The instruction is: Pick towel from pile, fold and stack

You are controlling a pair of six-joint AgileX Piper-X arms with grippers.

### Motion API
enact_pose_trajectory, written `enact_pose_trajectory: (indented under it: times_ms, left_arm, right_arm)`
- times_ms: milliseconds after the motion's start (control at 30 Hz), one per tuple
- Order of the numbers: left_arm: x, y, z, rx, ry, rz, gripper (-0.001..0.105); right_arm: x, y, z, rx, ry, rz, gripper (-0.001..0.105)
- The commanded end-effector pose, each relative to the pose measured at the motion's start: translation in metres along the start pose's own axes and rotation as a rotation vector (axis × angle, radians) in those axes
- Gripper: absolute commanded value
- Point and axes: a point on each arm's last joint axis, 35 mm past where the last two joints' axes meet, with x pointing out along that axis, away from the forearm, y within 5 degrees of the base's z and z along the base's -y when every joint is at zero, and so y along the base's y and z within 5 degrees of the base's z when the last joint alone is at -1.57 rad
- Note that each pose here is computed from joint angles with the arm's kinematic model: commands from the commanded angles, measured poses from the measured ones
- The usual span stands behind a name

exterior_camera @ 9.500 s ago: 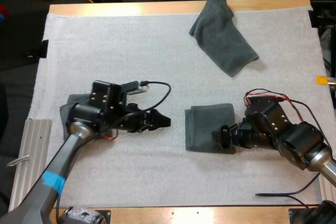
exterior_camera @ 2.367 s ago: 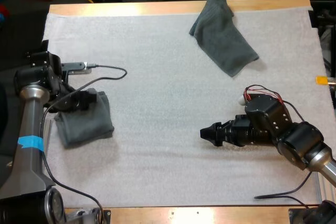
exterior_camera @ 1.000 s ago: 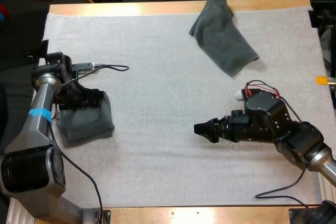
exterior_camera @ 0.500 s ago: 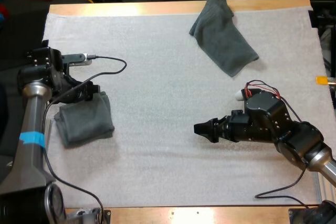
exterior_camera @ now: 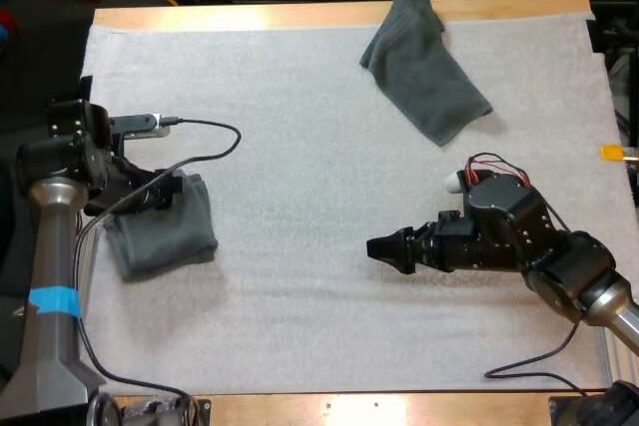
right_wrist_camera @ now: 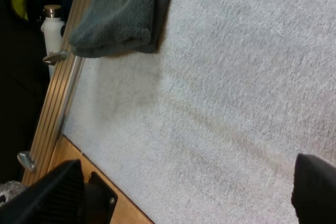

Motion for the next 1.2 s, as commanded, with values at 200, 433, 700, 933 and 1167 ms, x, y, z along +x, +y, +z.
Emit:
enact_pose_trajectory:
  times_ms: [200, 433, 700, 933, 1167]
  left_arm:
    - [0.020, 0.004, -0.024, -0.012, 0.068, 0.021, 0.071]
    - [0.050, 0.008, -0.039, -0.020, 0.081, 0.022, 0.071]
    - [0.067, 0.010, -0.044, -0.027, 0.048, 0.019, 0.071]
    - [0.097, 0.013, -0.043, -0.037, 0.155, 0.032, 0.070]
    - [0.103, 0.013, -0.041, -0.038, 0.179, 0.034, 0.070]
  right_arm:
    - [-0.002, 0.003, 0.002, -0.012, -0.006, 0.021, 0.077]
    - [-0.002, 0.003, 0.002, -0.014, -0.005, 0.022, 0.077]
    - [0.002, 0.012, -0.002, -0.039, 0.016, 0.044, 0.077]
    - [0.006, 0.019, -0.005, -0.062, 0.026, 0.040, 0.077]
    - [0.006, 0.019, -0.006, -0.061, 0.029, 0.040, 0.077]
